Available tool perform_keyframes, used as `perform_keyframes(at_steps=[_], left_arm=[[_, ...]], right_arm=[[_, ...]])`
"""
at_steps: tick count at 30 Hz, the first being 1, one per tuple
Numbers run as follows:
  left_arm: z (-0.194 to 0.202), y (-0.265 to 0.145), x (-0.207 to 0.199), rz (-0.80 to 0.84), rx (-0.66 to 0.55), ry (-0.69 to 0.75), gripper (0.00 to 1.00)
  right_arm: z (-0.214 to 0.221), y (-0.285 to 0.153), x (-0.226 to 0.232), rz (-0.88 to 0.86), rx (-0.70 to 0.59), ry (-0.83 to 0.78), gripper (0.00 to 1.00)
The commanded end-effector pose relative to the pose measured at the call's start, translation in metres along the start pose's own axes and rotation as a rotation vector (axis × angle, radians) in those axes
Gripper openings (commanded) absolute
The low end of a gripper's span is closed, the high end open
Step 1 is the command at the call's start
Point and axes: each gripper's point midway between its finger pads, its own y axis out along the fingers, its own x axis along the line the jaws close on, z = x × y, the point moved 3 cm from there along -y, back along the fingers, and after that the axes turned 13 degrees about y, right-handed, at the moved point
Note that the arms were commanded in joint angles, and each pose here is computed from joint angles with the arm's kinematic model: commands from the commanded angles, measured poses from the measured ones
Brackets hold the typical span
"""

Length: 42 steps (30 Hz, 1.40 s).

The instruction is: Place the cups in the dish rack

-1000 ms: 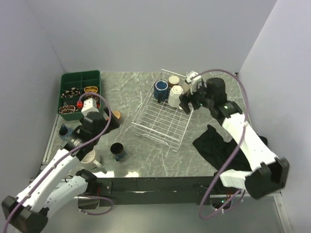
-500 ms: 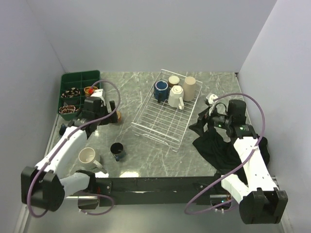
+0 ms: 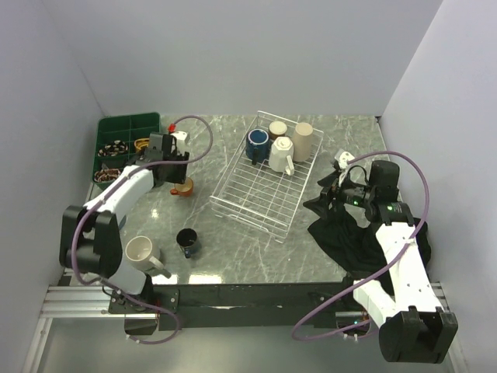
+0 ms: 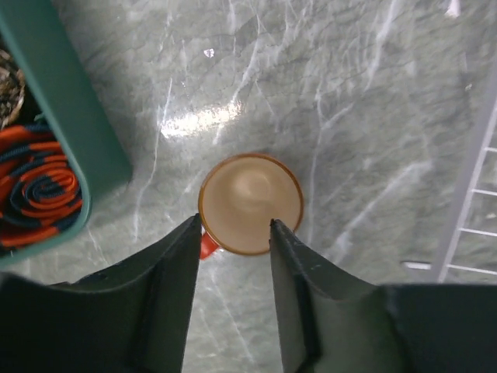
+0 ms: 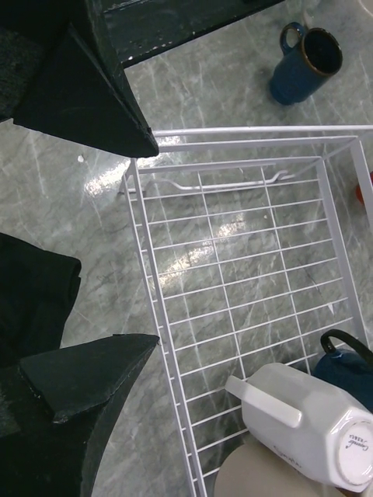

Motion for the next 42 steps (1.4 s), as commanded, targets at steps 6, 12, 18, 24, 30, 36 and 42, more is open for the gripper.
perform_keyframes(at_steps=[6,12,18,24,30,36,42], left_arm=[[-0.008,0.029,0.013,0.013,0.079,0.12,0.4],[-0.002,0.041,0.013,0.022,0.115,0.127,0.38],[0.007,0.052,0.012,0.026,0.154,0.128,0.37],[0.012,0.058,0.01,0.042,0.168,0.12,0.33],[0.014,0.062,0.008,0.048,0.184,0.106,0.21],[0.002,0.052,0.008,0.033,0.131,0.046,0.01],[-0.037,0.002,0.011,0.052,-0.106,-0.115,0.01]], right_arm=[[-0.011,-0.005,0.004,-0.015,-0.031,-0.039,1.0],[-0.011,-0.006,0.003,-0.016,-0.033,-0.032,1.0],[-0.009,-0.006,0.002,-0.019,-0.029,-0.02,1.0],[-0.01,-0.007,0.002,-0.02,-0.031,-0.019,1.0],[-0.01,-0.008,0.001,-0.02,-0.036,-0.014,1.0],[-0.011,-0.01,0.0,-0.017,-0.043,-0.015,1.0],[-0.01,-0.012,0.001,-0.023,-0.038,-0.006,1.0]])
